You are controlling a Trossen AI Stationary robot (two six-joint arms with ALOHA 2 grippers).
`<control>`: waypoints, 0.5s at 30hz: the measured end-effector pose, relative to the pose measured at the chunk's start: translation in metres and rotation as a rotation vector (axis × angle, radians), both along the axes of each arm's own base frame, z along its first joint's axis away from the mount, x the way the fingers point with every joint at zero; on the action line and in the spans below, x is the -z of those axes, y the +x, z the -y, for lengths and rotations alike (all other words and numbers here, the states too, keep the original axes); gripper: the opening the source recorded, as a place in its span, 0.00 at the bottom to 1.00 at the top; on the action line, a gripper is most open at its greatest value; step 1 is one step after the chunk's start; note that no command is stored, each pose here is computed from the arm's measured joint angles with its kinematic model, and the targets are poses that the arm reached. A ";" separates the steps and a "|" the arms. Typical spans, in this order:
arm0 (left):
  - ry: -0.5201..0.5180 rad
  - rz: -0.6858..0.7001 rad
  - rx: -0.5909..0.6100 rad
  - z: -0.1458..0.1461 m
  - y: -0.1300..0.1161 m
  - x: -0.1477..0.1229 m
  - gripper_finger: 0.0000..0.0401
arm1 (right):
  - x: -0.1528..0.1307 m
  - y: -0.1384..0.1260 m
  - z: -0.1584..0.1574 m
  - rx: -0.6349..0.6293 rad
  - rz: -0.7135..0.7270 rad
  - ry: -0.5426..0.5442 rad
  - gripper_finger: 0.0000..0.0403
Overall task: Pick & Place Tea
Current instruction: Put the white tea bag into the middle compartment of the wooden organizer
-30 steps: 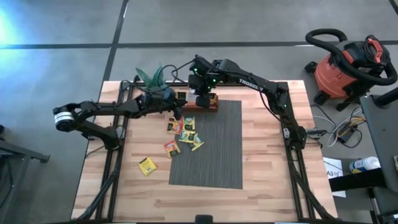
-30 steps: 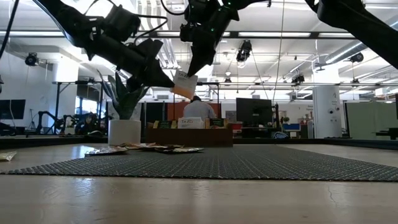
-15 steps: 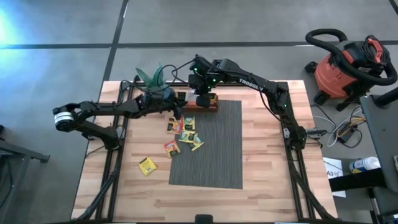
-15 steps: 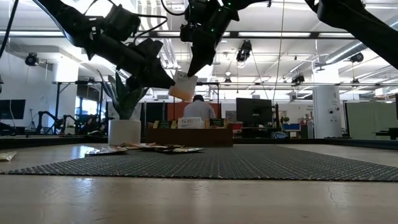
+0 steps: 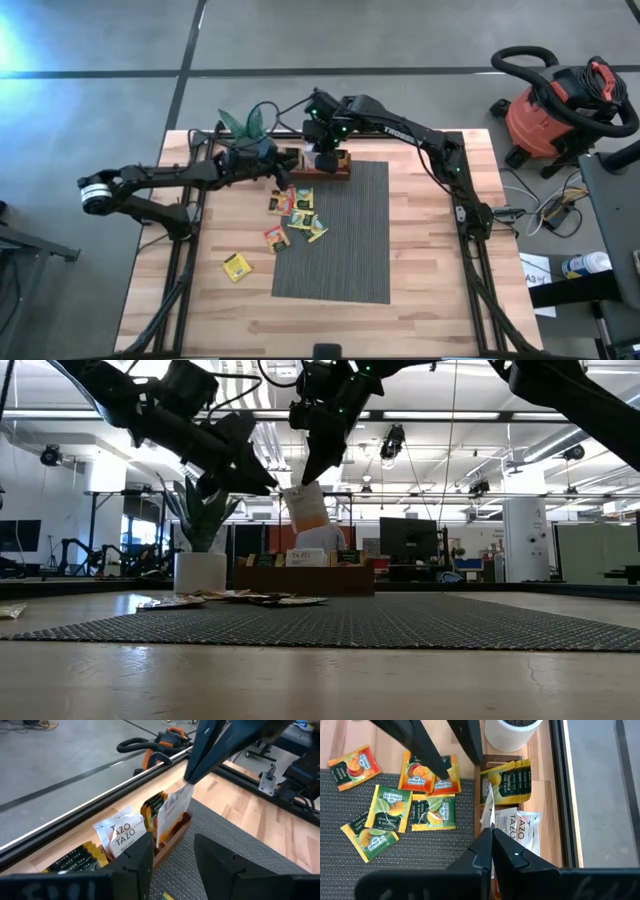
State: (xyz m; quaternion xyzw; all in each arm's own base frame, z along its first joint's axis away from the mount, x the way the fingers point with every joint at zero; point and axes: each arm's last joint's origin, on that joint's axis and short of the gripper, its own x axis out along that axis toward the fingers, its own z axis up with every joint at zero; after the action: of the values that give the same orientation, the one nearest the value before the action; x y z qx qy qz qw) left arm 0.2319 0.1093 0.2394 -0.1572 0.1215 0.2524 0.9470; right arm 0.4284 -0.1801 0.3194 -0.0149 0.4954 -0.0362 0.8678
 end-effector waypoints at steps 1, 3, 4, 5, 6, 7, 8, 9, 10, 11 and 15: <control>-0.001 0.000 0.000 0.001 -0.002 -0.002 0.34 | 0.003 0.001 0.001 0.000 -0.006 0.004 0.02; 0.002 0.008 0.000 0.003 -0.007 -0.007 0.34 | 0.009 0.003 0.003 0.002 -0.018 0.010 0.02; 0.003 0.008 -0.002 0.004 -0.009 -0.009 0.34 | 0.013 0.005 0.004 0.001 -0.025 0.012 0.02; 0.005 0.013 -0.003 0.005 -0.011 -0.011 0.34 | 0.016 0.007 0.005 -0.001 -0.026 0.012 0.02; 0.007 0.015 -0.005 0.006 -0.013 -0.013 0.34 | 0.018 0.007 0.006 0.001 -0.024 0.011 0.02; 0.007 0.012 -0.009 0.007 -0.015 -0.014 0.34 | 0.021 0.008 0.007 0.003 -0.028 0.013 0.02; 0.007 0.010 -0.012 0.007 -0.016 -0.015 0.34 | 0.024 0.010 0.008 0.003 -0.024 0.012 0.02; 0.007 0.011 -0.012 0.008 -0.018 -0.016 0.34 | 0.024 0.011 0.009 0.005 -0.010 0.008 0.02; 0.005 0.008 -0.013 0.008 -0.019 -0.017 0.34 | 0.024 0.012 0.011 0.007 -0.005 0.008 0.02; 0.003 0.005 -0.013 0.009 -0.020 -0.017 0.34 | 0.025 0.011 0.012 0.009 -0.006 0.010 0.02; -0.023 -0.013 -0.018 0.010 -0.023 -0.016 0.34 | 0.030 0.011 0.018 0.032 0.018 0.065 0.02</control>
State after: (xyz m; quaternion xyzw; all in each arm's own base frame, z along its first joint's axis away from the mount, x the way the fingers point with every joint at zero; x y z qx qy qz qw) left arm 0.2092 0.0992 0.2550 -0.1675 0.1289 0.2607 0.9420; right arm 0.4396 -0.1979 0.2898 0.0217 0.4888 -0.0343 0.8715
